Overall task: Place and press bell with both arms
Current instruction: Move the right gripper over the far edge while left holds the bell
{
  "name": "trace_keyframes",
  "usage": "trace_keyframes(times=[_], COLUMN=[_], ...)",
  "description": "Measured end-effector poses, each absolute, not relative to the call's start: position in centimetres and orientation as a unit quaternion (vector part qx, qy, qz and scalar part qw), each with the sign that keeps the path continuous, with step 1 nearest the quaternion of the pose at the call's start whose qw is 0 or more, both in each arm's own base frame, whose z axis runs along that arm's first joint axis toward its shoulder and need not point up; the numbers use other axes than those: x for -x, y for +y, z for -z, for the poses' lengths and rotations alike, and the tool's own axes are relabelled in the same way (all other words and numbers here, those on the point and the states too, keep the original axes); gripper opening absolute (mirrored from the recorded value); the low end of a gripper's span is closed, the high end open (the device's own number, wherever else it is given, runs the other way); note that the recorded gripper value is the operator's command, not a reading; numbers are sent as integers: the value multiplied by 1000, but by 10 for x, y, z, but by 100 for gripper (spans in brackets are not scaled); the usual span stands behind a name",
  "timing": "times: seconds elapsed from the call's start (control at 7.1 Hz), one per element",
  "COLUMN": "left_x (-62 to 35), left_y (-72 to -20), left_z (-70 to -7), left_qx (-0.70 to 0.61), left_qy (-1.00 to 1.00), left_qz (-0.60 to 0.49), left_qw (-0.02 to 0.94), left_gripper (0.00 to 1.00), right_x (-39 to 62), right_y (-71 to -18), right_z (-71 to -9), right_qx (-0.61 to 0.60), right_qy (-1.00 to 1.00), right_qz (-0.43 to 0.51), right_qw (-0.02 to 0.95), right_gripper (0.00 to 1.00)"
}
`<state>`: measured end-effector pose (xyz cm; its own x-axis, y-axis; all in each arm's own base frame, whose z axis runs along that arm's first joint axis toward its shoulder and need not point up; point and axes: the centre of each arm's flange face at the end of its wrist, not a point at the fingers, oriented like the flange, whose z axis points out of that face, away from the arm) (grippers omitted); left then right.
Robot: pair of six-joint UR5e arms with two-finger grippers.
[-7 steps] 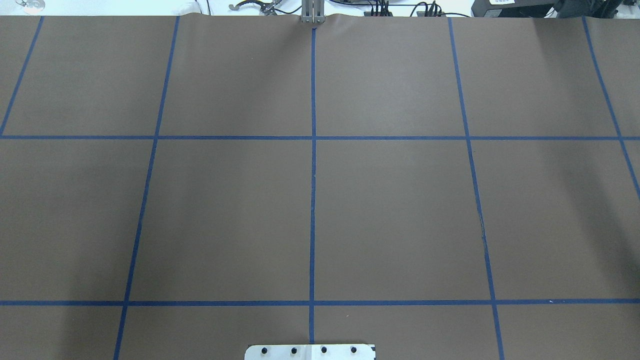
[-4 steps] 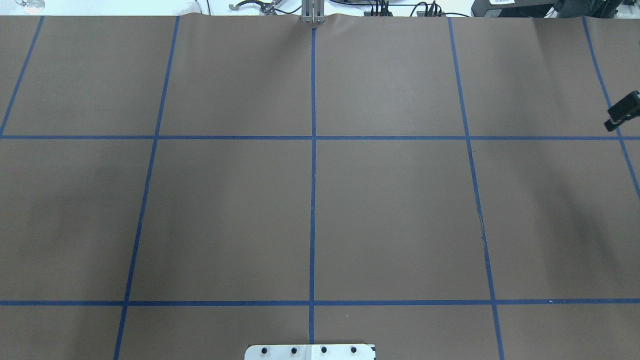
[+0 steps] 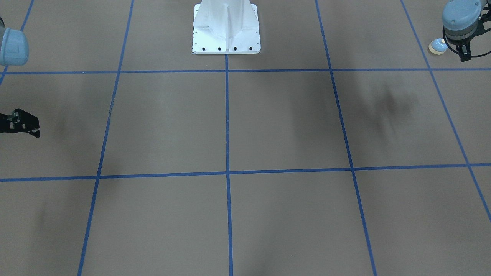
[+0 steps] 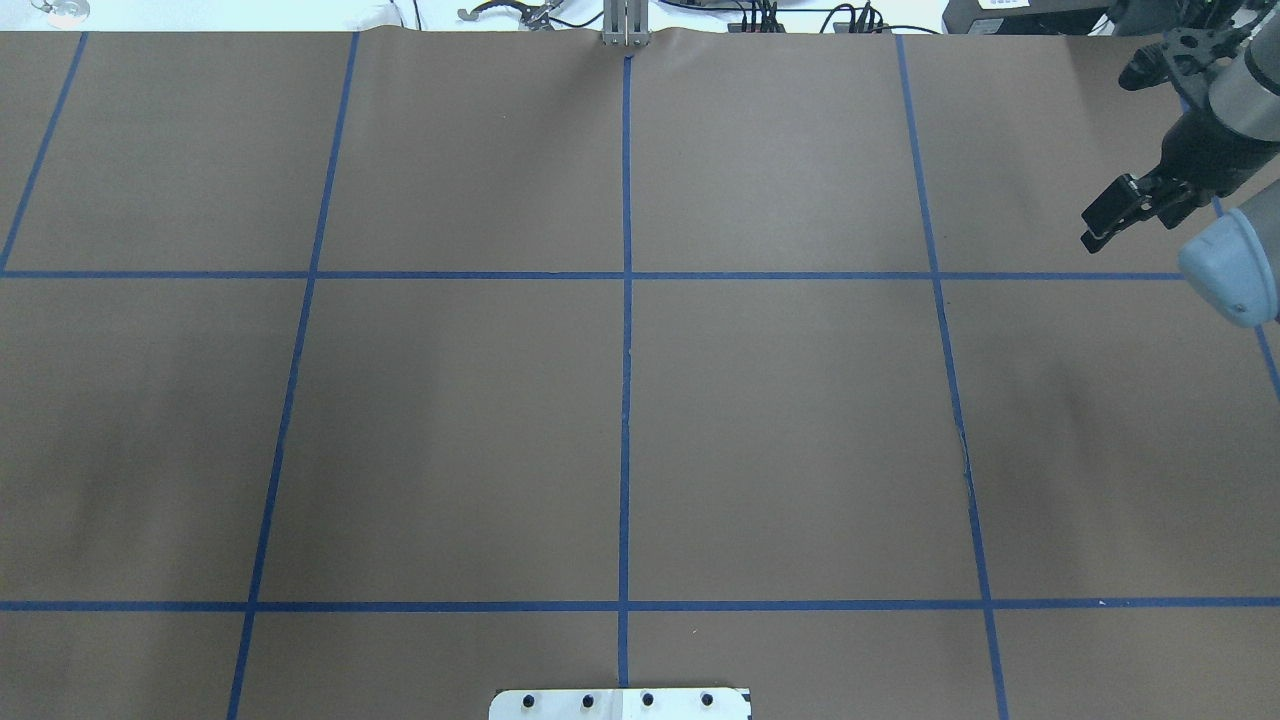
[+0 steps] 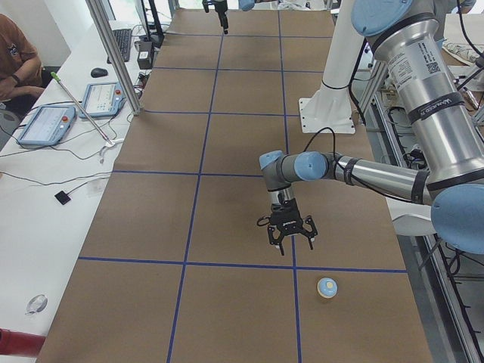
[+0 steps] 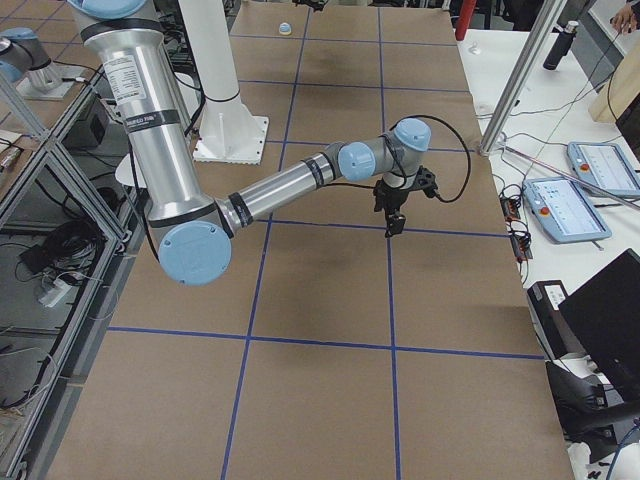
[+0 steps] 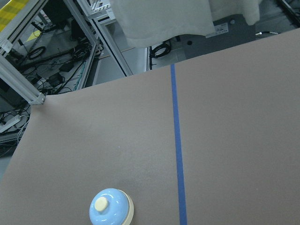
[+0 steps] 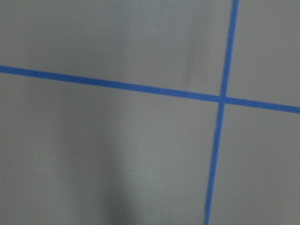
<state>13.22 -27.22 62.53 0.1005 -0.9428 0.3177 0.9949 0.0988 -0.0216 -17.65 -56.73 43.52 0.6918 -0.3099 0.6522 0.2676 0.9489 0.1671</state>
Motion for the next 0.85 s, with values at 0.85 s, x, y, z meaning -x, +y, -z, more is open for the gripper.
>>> trace_keyframes(times=[0.85], left_x=[-214], left_y=[-242], left_z=[-690], left_qx=[103], left_qy=[-187], left_qz=[706], left_qw=[675], left_gripper=[100], right_x=[198], right_y=[-573], right_z=[-414], right_qx=[-48], right_qy=[-348], right_qz=[177], right_qw=[919], right_gripper=[100])
